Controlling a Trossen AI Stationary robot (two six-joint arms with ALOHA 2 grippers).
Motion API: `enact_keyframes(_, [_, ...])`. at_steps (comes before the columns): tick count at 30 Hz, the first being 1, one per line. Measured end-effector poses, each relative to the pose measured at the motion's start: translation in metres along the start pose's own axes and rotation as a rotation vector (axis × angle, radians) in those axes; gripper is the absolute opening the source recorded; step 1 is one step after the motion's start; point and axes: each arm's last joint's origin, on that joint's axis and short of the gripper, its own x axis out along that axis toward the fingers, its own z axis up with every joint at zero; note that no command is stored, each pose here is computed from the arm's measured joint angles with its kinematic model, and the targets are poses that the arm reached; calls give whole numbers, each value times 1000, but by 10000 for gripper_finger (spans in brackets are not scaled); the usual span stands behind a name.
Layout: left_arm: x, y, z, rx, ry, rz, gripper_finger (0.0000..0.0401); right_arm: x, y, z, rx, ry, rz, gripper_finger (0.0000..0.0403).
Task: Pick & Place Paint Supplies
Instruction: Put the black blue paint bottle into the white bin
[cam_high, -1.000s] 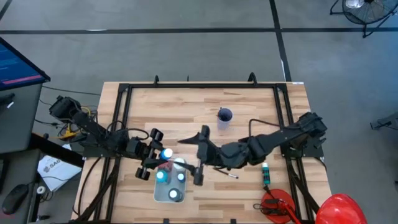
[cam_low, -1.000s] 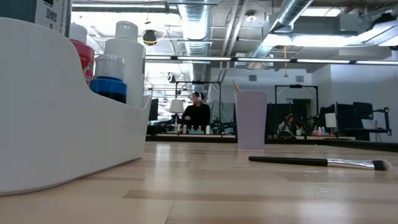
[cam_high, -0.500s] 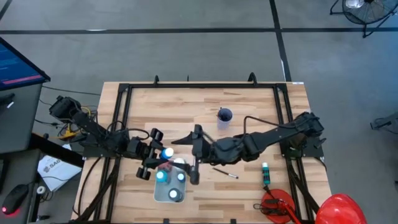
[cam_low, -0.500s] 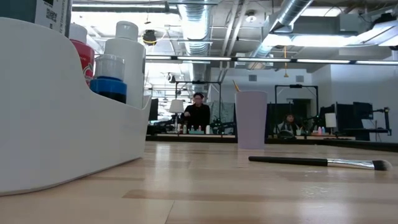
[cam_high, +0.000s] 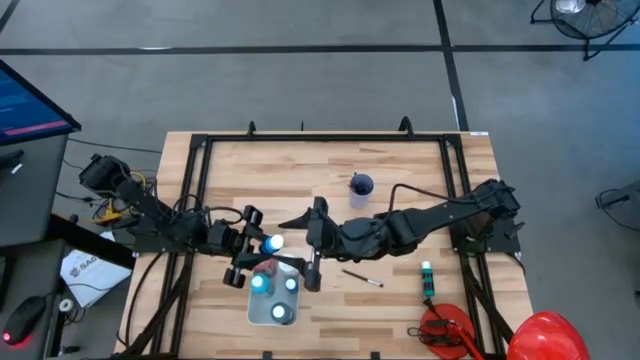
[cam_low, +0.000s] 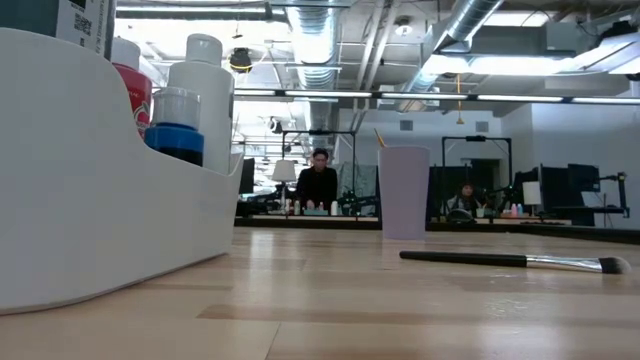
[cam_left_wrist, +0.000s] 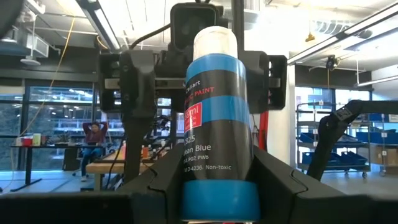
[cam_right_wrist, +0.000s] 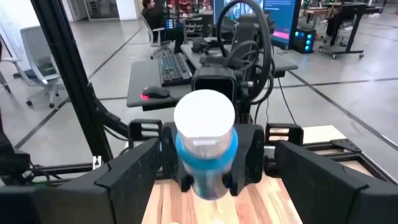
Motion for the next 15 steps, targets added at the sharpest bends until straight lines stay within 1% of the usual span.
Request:
enact_keyframes(5, [0, 1, 0, 2, 0, 9, 133, -1, -1, 1, -5, 12, -5, 311])
enact_keyframes(8, [0, 1, 0, 2, 0, 9, 133, -7, -5, 14, -9, 62, -16, 311])
enact_keyframes(10, [0, 1, 0, 2, 0, 9, 133, -4, -6, 21, -9, 78, -25, 311])
enact_keyframes(12, [0, 1, 0, 1, 0, 11, 133, 1, -5, 20, -32, 118, -29, 311])
enact_keyframes(15, [0, 1, 0, -3, -1, 8, 133, 7, -1, 23, -49, 126, -9, 311])
